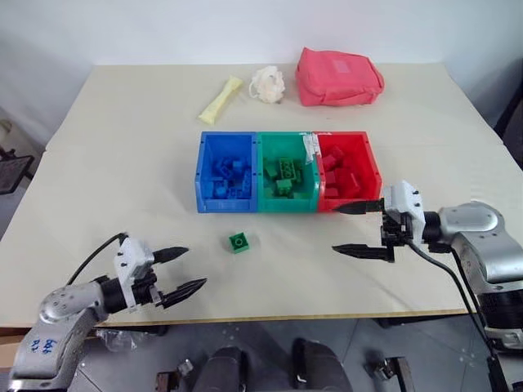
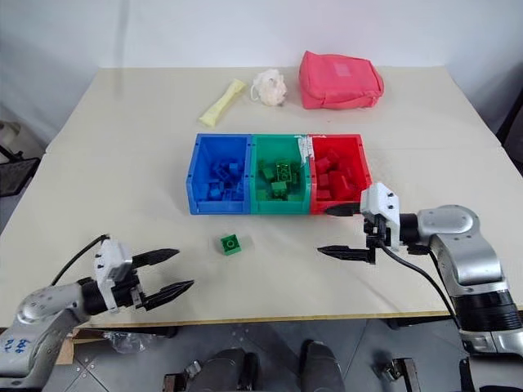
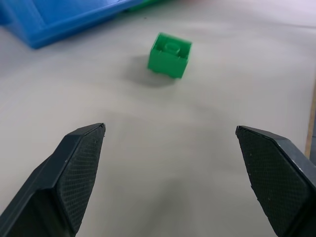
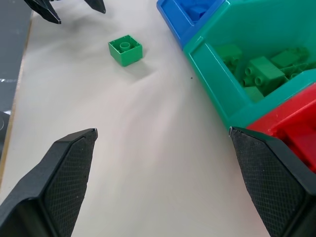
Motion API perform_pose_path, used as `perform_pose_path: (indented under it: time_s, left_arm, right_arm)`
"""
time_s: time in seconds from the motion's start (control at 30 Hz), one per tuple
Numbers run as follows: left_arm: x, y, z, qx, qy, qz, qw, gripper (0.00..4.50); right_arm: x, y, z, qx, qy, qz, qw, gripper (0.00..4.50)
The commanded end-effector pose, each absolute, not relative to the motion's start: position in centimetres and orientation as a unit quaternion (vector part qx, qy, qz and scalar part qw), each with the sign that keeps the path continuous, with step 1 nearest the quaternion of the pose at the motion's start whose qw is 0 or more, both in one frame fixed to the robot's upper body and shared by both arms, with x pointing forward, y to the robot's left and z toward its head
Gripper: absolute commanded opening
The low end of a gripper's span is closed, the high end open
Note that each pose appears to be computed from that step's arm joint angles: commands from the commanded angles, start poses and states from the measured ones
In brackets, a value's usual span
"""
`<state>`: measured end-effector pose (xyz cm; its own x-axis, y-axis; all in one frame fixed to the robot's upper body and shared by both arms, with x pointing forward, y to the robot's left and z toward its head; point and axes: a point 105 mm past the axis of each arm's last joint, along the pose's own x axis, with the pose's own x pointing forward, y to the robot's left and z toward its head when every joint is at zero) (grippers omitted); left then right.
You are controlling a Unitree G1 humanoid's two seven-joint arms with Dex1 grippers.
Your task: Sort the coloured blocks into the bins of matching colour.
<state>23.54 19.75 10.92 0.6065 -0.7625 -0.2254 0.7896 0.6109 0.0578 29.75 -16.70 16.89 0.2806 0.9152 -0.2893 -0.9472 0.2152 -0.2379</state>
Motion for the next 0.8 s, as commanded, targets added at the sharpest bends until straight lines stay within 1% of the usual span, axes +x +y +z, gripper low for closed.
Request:
perform_pose_path:
  time_s: [0.03,0.13,0.27,0.37,0.53,0.63,0.7,0.8]
  left_arm:
    - [23.2,18.5,11.6,0.078,0.071,-0.437,0.893,4.5]
    - [23.9,16.4,11.6,0.08,0.057,-0.455,0.885,4.5]
    - [24.9,14.8,11.6,0.078,0.043,-0.461,0.883,4.5]
    - [27.2,12.8,10.3,0.095,0.041,-0.464,0.88,4.5]
    - [29.0,11.4,9.0,0.102,0.04,-0.474,0.874,4.5]
    - [29.3,10.7,9.0,0.105,0.029,-0.49,0.865,3.95]
    - [29.6,10.4,9.0,0.107,0.025,-0.494,0.862,3.39]
    - [30.0,10.1,9.1,0.11,0.019,-0.503,0.857,2.44]
  right_arm:
    - [29.4,-16.4,18.1,-0.182,0.01,0.6,0.779,4.46]
    - [29.4,-16.0,17.9,-0.181,0.01,0.602,0.778,4.46]
    - [29.4,-15.6,18.0,-0.181,0.006,0.602,0.778,4.46]
    - [29.3,-15.2,18.0,-0.185,0.0,0.597,0.781,4.46]
    - [28.8,-14.7,18.1,-0.184,-0.008,0.589,0.787,4.46]
    - [28.3,-14.8,18.2,-0.182,-0.01,0.581,0.793,4.5]
    - [27.9,-15.2,18.1,-0.182,-0.009,0.574,0.798,4.5]
    - [27.4,-16.0,17.9,-0.179,-0.007,0.558,0.81,4.5]
